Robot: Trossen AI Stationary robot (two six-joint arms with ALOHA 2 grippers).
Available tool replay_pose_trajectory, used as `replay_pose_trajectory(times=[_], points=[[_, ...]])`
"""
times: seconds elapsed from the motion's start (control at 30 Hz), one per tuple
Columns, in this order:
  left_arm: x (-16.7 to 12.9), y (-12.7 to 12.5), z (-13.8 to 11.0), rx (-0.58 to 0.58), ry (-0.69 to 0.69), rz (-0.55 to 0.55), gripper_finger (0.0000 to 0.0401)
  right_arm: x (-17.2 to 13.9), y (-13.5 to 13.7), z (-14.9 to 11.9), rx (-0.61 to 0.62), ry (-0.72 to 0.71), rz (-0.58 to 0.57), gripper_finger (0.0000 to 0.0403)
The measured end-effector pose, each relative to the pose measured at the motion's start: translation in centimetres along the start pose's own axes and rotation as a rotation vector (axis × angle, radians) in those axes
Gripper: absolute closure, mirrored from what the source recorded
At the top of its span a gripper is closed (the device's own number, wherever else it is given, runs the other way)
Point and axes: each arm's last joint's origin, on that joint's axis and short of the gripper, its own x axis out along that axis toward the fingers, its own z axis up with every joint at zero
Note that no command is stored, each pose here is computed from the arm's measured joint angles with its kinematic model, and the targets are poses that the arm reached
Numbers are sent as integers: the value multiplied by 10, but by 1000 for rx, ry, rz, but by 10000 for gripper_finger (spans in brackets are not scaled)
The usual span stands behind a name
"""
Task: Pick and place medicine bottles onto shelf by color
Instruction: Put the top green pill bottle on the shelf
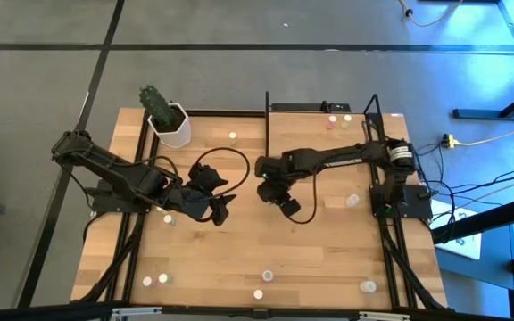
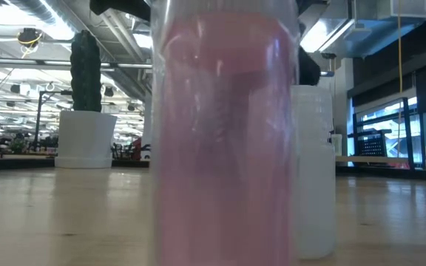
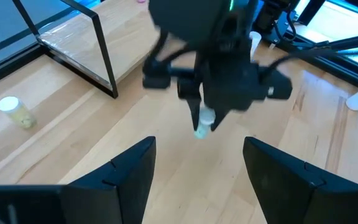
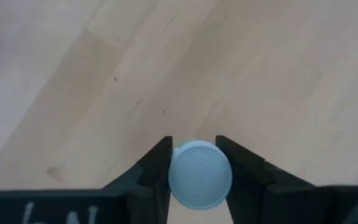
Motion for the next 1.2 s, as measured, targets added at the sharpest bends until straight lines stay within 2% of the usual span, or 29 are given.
replay_pose_trajectory(times=[0.27, 0.47, 0.7, 0.8, 0.97, 1.2], points=[[0, 0, 0, 0, -12, 12, 165, -58, -9, -10, 247, -63, -77, 284], [0, 1, 1, 0, -46, 44, 165, -102, -19, -28, 491, -71, -228, 284], [0, 0, 3, -14, -64, 40, 165, -147, -31, -55, 709, -110, -399, 284], [0, 0, 5, -28, -105, 61, 165, -159, -43, -72, 844, -115, -461, 284], [2, 6, 11, -55, -202, 166, 165, -171, -61, -100, 1037, -112, -504, 284], [11, 16, 19, -21, -214, 234, 165, -174, -83, -128, 1165, -65, -601, 284]])
